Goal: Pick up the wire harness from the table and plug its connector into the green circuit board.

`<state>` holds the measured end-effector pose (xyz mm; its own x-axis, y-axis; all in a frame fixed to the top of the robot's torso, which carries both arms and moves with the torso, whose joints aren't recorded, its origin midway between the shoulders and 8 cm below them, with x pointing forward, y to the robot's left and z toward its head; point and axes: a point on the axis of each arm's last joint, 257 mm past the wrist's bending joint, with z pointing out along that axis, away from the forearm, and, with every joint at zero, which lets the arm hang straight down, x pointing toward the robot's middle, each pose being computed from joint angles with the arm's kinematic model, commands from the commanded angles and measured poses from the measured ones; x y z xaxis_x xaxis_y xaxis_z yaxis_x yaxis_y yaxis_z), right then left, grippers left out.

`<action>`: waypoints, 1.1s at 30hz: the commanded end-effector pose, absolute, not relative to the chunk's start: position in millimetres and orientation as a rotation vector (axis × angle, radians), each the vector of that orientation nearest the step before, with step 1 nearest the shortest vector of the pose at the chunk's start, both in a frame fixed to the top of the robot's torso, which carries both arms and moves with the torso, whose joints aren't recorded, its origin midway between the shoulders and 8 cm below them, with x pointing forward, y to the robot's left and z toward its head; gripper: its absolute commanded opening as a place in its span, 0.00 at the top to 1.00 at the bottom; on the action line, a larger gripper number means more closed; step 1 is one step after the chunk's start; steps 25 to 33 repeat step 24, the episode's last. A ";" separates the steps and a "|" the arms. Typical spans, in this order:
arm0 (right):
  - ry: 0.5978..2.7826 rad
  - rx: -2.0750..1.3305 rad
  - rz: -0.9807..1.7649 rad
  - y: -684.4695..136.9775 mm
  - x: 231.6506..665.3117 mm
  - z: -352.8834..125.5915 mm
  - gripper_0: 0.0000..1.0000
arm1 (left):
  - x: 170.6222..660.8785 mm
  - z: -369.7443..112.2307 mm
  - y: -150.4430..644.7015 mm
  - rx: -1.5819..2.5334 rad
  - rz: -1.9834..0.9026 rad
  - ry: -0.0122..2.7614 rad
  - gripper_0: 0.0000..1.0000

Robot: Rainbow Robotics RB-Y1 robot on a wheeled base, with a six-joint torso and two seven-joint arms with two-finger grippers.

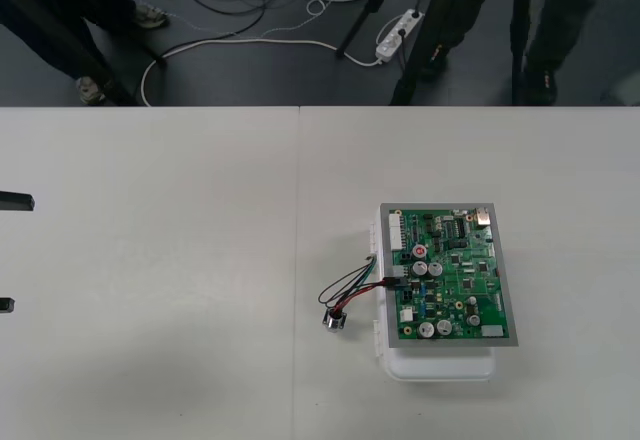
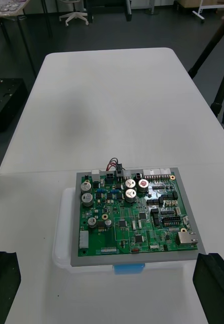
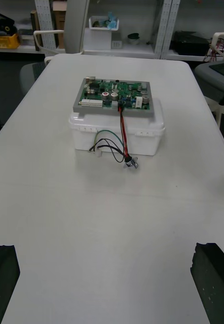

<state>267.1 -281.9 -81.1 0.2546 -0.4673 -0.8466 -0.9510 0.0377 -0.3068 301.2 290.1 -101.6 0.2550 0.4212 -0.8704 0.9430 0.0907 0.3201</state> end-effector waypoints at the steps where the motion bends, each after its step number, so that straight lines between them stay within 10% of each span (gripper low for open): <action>1: 1.370 -1.586 0.635 -283.7 272.8 -71.0 0.00 | 284.1 -102.8 295.3 1.538 -0.705 1.415 0.00; 33: 1.370 -1.586 0.635 -283.7 272.8 -71.0 0.00 | 284.1 -102.8 295.3 1.538 -0.705 1.415 0.00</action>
